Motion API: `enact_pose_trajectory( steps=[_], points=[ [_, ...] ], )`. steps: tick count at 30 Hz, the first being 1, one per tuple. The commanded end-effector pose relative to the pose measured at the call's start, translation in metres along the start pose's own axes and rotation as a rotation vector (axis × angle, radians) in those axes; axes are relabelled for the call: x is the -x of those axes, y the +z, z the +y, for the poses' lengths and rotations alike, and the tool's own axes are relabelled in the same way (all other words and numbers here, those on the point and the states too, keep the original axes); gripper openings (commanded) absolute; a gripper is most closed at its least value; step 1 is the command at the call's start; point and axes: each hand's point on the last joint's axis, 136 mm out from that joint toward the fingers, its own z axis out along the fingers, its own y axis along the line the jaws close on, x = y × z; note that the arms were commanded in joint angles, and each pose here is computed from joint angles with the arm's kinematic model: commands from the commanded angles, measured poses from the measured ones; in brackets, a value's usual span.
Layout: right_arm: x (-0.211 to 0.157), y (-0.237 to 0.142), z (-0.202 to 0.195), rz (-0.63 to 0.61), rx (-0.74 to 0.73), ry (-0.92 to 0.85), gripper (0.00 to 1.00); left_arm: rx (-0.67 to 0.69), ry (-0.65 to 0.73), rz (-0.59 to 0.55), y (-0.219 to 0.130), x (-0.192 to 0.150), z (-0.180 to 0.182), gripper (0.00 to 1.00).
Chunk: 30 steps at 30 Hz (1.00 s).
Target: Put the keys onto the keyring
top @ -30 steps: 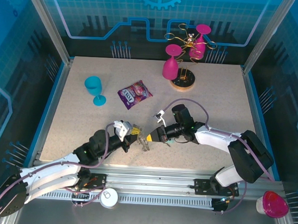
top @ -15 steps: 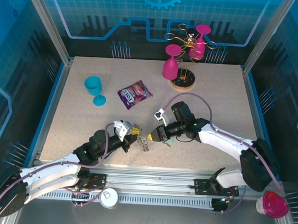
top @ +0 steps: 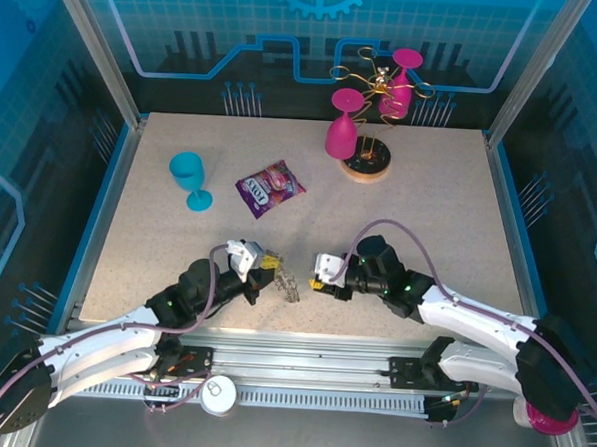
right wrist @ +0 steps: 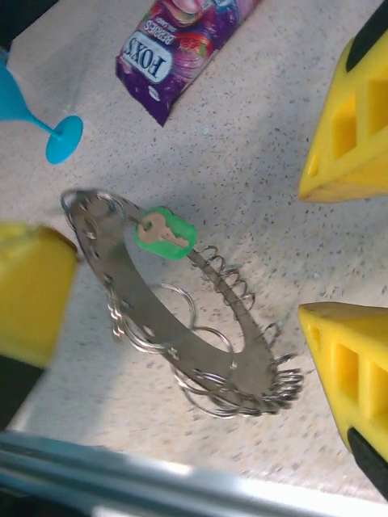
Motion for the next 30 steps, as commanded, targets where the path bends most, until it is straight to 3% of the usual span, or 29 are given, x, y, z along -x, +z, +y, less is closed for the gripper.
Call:
enact_pose_trajectory(
  steps=[1, 8, 20, 30],
  points=[
    [0.029, 0.006, -0.019, -0.086, -0.141, -0.344, 0.39, -0.016, -0.008, -0.069, -0.002, 0.027, -0.005, 0.00],
    [0.029, 0.027, -0.008, -0.095, -0.140, -0.456, 0.39, -0.023, -0.006, -0.067, -0.002, 0.028, -0.007, 0.00],
    [0.030, 0.031, 0.010, -0.117, -0.094, -0.502, 0.41, -0.022, -0.005, -0.063, 0.000, 0.028, -0.006, 0.00],
    [0.042, 0.029, 0.009, -0.161, -0.107, -0.503, 0.37, -0.019, -0.006, -0.053, 0.001, 0.025, -0.005, 0.00]
  ],
)
